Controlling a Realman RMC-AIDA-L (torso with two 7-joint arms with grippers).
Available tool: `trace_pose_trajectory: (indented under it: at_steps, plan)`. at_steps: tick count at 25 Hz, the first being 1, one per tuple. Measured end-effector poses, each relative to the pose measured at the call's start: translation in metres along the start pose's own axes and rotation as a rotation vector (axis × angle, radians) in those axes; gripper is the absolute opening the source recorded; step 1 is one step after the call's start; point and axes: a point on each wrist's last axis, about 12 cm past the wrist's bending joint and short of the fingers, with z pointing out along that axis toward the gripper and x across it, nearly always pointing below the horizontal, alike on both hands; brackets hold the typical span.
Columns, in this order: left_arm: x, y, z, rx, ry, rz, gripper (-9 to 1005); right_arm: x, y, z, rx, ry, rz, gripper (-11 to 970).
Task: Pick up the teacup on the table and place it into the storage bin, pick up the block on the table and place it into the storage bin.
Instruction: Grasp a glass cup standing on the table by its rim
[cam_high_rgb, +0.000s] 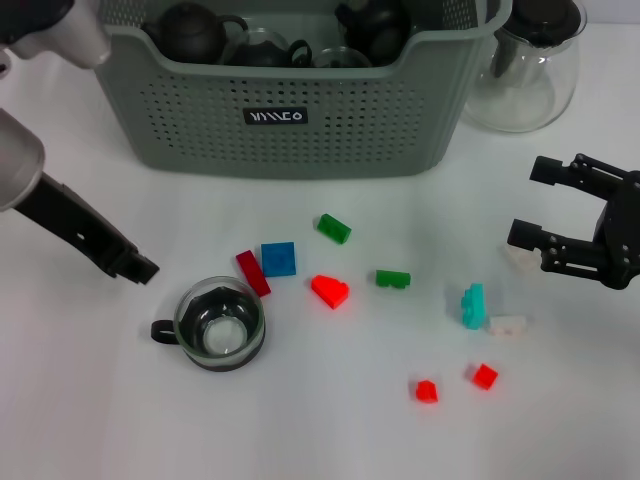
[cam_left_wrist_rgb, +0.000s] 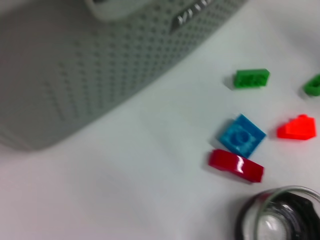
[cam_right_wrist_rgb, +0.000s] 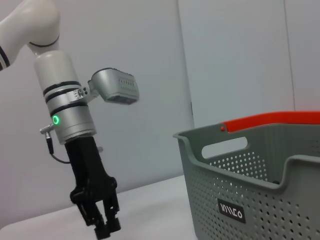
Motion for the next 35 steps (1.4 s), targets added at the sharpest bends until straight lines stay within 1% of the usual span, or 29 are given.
trace_pose_trajectory:
  at_steps: [3, 6, 8, 15, 35]
  plan:
    - [-0.002, -0.005, 0.005, 0.029, 0.01, -0.009, 332, 0.0, 0.0, 0.0, 0.0, 0.0, 0.001, 868]
    - [-0.004, -0.01, 0.012, 0.09, 0.006, -0.014, 331, 0.0, 0.0, 0.0, -0.001, -0.001, 0.001, 868]
    - [-0.006, -0.012, 0.017, 0.111, -0.001, -0.011, 330, 0.0, 0.0, 0.0, -0.002, 0.0, 0.001, 868]
    - [-0.012, -0.007, 0.033, 0.092, -0.025, 0.009, 329, 0.0, 0.001, 0.0, -0.004, 0.001, 0.001, 867]
    - [-0.015, -0.003, 0.055, 0.094, 0.002, 0.005, 325, 0.001, 0.001, -0.001, 0.003, 0.004, 0.004, 868]
